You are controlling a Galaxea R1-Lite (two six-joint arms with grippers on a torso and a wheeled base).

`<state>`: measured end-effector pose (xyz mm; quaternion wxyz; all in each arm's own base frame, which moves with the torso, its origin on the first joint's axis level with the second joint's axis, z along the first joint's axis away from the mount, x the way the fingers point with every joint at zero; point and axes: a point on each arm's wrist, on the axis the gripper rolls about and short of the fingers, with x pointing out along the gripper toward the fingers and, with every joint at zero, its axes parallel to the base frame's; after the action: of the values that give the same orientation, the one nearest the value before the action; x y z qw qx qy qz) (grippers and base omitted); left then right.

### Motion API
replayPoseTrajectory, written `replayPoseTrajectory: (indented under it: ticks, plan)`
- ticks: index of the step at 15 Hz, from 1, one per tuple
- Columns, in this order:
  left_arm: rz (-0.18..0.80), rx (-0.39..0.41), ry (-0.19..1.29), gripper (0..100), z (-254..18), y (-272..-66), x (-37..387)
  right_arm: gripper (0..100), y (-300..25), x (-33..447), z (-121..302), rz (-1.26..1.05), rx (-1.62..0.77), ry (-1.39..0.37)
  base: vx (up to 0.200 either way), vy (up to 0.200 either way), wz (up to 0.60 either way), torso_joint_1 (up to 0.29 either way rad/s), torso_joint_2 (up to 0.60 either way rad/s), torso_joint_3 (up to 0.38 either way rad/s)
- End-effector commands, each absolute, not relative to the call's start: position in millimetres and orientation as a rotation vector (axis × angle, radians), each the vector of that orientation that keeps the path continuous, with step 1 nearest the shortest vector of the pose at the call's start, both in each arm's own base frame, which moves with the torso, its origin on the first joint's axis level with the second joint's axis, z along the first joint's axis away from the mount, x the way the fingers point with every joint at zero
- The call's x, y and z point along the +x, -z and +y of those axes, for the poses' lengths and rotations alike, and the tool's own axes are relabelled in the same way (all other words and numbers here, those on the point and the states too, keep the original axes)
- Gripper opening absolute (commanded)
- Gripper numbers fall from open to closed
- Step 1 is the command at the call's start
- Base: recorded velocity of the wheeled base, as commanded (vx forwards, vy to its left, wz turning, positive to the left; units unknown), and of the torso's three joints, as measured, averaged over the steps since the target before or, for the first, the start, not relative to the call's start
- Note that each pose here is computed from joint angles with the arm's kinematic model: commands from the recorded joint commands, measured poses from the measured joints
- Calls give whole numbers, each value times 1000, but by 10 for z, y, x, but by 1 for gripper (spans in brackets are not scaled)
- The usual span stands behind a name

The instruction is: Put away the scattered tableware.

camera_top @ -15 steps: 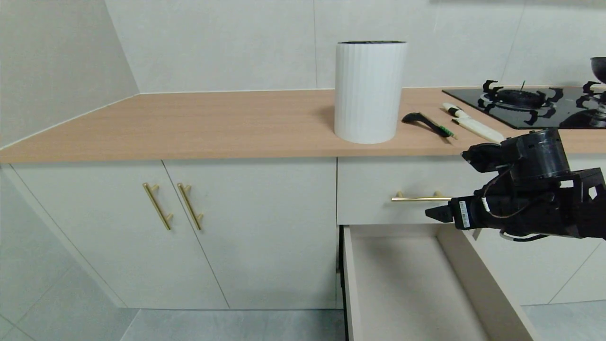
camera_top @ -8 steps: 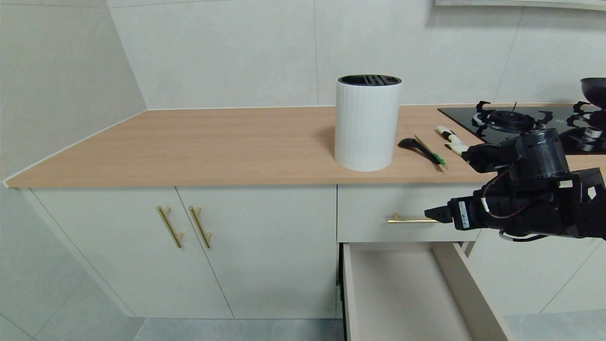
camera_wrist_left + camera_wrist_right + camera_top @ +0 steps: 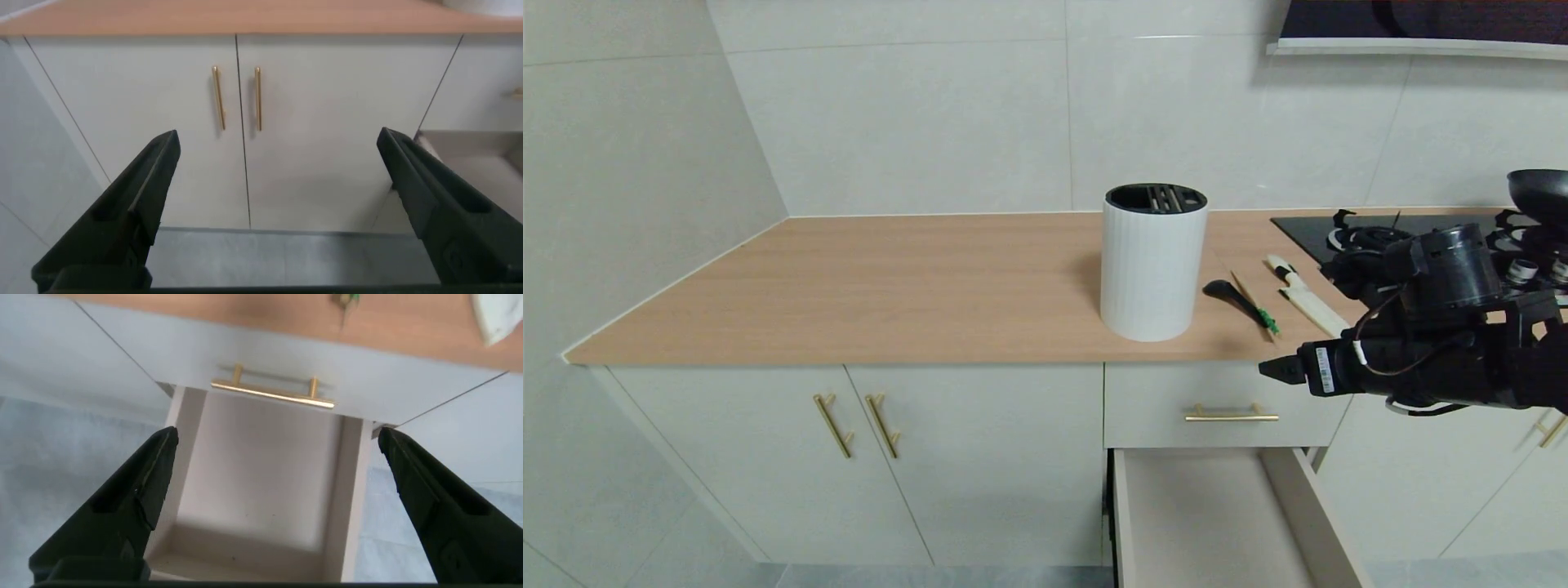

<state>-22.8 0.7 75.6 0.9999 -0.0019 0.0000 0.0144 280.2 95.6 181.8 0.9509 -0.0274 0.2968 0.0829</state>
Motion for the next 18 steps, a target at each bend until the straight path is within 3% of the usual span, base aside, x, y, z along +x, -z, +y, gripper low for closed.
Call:
replayPoseTrajectory:
  ticks: [1, 7, 12, 18]
  plan:
    - [0, -5, -29, 100, 7, -755, -228, 100, -1794, 2823, 963, 605, -56, -168, 0, 0, 0, 222, -491, -261]
    - [0, -5, -29, 100, 7, -755, -228, 100, -1689, 2980, 1012, 578, -57, -145, 0, 0, 0, 41, -87, -49]
    - [0, -5, -29, 100, 7, -755, -228, 100, -1792, 3363, 1072, 575, -38, -96, 0, 0, 0, 0, 0, 0]
    - [0, -5, -29, 100, 7, -755, -228, 100, -1473, 3694, 1144, 612, -41, 63, 0, 0, 0, 0, 0, 0]
